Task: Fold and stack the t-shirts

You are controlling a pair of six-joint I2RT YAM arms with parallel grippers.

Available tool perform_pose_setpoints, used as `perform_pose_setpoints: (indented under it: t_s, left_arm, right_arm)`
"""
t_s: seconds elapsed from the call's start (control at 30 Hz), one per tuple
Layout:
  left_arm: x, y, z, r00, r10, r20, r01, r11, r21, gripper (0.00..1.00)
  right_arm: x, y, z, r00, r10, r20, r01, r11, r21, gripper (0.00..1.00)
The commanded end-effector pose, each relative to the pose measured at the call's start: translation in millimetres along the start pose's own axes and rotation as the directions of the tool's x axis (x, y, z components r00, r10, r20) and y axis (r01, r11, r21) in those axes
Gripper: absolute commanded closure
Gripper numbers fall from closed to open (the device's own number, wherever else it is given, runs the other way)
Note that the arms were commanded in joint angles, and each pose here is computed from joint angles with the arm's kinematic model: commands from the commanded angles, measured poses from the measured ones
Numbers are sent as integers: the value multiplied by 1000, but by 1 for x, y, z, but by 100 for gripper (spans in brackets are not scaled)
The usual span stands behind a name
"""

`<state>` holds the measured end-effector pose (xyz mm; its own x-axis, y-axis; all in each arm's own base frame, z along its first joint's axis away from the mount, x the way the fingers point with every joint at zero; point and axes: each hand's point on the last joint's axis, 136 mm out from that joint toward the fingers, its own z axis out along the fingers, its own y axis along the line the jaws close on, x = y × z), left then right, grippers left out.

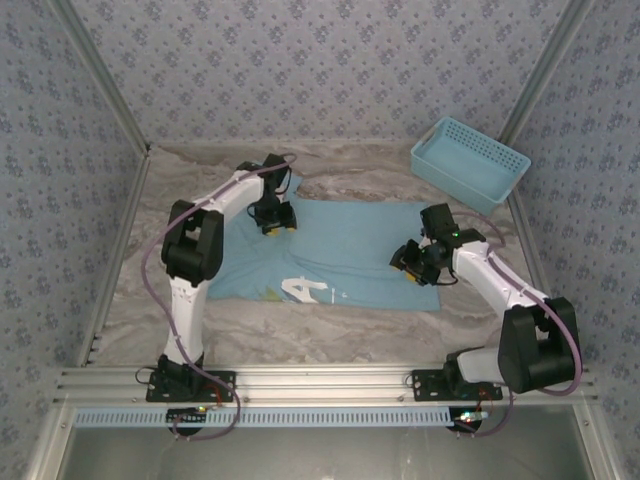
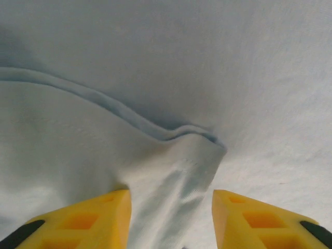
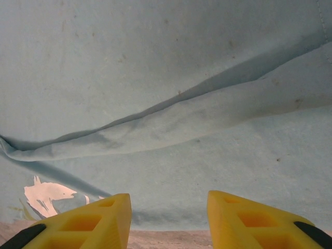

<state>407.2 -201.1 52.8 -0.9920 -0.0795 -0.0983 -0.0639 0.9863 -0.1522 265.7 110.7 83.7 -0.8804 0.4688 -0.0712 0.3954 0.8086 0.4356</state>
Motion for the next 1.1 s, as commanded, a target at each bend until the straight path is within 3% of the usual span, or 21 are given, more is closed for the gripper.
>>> perform_pose_setpoints:
  t_s: [0.0, 0.07, 0.13, 0.23, 0.3, 0.5, 0.7, 1.07]
  left_arm:
    - [2, 16, -68, 987, -11, 161, 21, 998, -61, 54]
    - [17, 23, -75, 981, -77, 176, 84, 996, -28, 57]
    - [37, 14, -71, 979, -150, 135, 140, 987, 86, 65]
    - [65, -22, -54, 978, -201, 50, 179, 942, 284, 78]
    - [83, -45, -41, 982, -191, 0, 179, 921, 346, 87]
    - [108, -89, -15, 988, -137, -69, 153, 912, 380, 92]
    - [119, -124, -5, 993, -45, -108, 84, 916, 392, 97]
    - [132, -153, -7, 986, 119, -114, -61, 905, 420, 97]
  right_arm:
    - [3, -10, -4, 1000, 5, 24, -5, 999, 35, 56]
    - [6, -14, -3, 999, 26, 27, -27, 999, 35, 57]
    - [7, -12, 1, 998, 45, 32, -46, 999, 26, 61]
    - [15, -2, 14, 999, 41, 18, -41, 999, 9, 67]
    - [16, 1, 24, 999, 43, 6, -43, 999, 13, 76]
    - [16, -7, 52, 996, 78, -53, -74, 995, 68, 86]
    - [-9, -4, 59, 995, 94, -20, -92, 993, 74, 86]
    - [-53, -9, 68, 987, 158, 10, -158, 981, 108, 85]
